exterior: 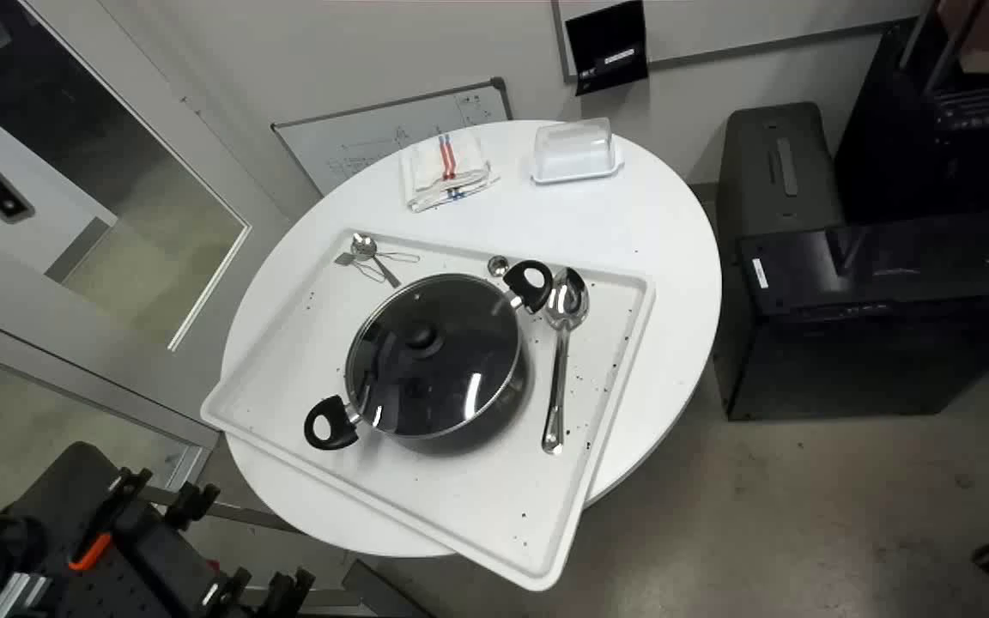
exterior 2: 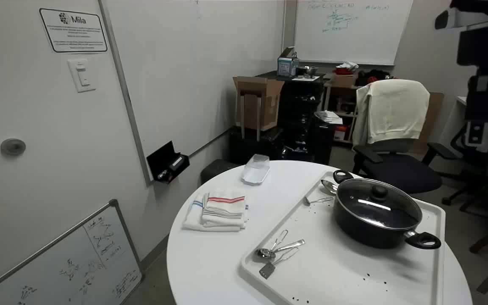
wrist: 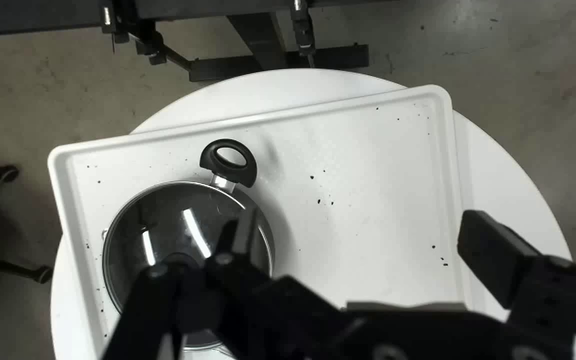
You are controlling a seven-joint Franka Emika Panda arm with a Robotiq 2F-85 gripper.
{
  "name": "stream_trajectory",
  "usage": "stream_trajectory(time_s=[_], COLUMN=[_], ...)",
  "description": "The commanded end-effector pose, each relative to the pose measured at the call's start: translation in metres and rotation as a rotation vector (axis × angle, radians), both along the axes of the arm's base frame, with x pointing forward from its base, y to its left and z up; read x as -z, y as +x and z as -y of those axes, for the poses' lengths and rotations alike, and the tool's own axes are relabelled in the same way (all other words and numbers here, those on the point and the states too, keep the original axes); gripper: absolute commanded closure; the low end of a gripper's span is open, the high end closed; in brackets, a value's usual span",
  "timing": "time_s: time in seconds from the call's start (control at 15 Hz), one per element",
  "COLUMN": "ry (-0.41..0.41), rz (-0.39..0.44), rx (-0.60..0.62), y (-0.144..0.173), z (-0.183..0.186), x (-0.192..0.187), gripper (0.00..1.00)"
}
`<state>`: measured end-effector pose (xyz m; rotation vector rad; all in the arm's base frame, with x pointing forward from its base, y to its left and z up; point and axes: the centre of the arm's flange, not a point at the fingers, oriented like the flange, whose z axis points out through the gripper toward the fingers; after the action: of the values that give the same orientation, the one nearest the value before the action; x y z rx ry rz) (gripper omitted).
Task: Remove the lid from the pot
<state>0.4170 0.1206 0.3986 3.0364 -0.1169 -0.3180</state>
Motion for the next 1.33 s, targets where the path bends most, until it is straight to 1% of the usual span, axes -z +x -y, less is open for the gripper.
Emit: stream_trajectory(time_s=[0.0, 0.33, 0.67, 0.93, 1.27], ry=[0.0, 0.002, 0.026, 0.067, 0.093], rz=[0.0, -0.003, 0.003, 0.03, 0.061], rx=[0.0, 0.0, 0.005, 0.019, 0.024], y=[0.0, 0.002, 0.015, 0.037, 0.059], z=[0.0, 0.001, 0.018, 0.045, 0.087], x=[0.0, 0.001, 0.014, 0.035, 0.07], gripper=[0.0, 0.0, 0.0, 0.0, 0.0])
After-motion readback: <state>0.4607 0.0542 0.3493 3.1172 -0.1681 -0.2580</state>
